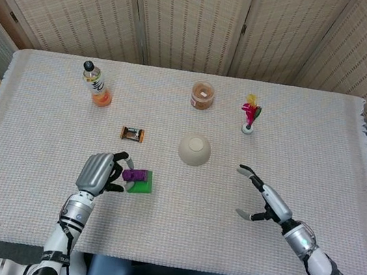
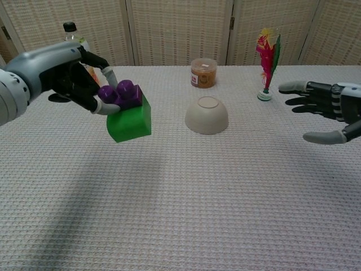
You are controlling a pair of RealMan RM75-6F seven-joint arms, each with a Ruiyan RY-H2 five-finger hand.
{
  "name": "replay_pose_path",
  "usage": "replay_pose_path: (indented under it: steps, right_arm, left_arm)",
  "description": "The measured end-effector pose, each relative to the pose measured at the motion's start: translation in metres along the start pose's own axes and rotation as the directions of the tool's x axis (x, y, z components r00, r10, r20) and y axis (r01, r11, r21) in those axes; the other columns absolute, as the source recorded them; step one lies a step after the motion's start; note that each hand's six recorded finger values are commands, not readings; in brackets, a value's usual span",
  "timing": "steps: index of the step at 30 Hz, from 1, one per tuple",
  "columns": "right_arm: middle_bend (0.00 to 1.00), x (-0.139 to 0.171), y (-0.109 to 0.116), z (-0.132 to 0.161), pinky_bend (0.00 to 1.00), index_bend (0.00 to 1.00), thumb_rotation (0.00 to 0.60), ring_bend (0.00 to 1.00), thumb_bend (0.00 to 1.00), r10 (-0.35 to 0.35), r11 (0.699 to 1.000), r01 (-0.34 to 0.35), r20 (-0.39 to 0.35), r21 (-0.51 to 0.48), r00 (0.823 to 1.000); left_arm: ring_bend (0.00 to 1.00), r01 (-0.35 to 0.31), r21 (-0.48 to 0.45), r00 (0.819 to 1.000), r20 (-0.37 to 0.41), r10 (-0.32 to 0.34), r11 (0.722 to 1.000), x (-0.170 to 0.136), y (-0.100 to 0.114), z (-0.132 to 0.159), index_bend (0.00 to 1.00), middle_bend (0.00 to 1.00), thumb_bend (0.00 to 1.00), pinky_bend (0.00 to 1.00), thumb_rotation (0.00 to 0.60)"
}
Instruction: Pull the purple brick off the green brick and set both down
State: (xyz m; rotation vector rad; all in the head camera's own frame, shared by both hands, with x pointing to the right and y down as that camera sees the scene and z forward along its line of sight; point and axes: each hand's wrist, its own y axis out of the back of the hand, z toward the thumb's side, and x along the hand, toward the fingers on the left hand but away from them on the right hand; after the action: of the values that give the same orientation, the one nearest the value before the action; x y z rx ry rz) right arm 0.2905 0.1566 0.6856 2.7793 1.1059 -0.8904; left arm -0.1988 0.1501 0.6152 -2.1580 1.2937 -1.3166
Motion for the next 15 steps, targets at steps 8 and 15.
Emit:
replay_pose_path:
  steps: [8, 15]
  right_arm:
    - [0.00, -0.047, -0.047, 0.013, 0.00, 0.02, 0.600, 0.00, 0.33, 0.101, 0.965, -0.129, -0.130, -0.228, 0.986]
    - [0.00, -0.063, -0.075, 0.028, 0.00, 0.04, 0.600, 0.00, 0.33, 0.102, 0.937, -0.173, -0.234, -0.304, 0.967]
  left_arm:
    - [1.00, -0.023, -0.060, 1.000, 0.000, 0.023, 0.998, 0.001, 0.014, 0.009, 0.76, 1.00, 0.49, 1.00, 0.600]
    - [1.00, -0.039, -0.058, 0.999, -0.007, 0.039, 0.998, 0.001, 0.021, 0.008, 0.76, 1.00, 0.49, 1.00, 0.600]
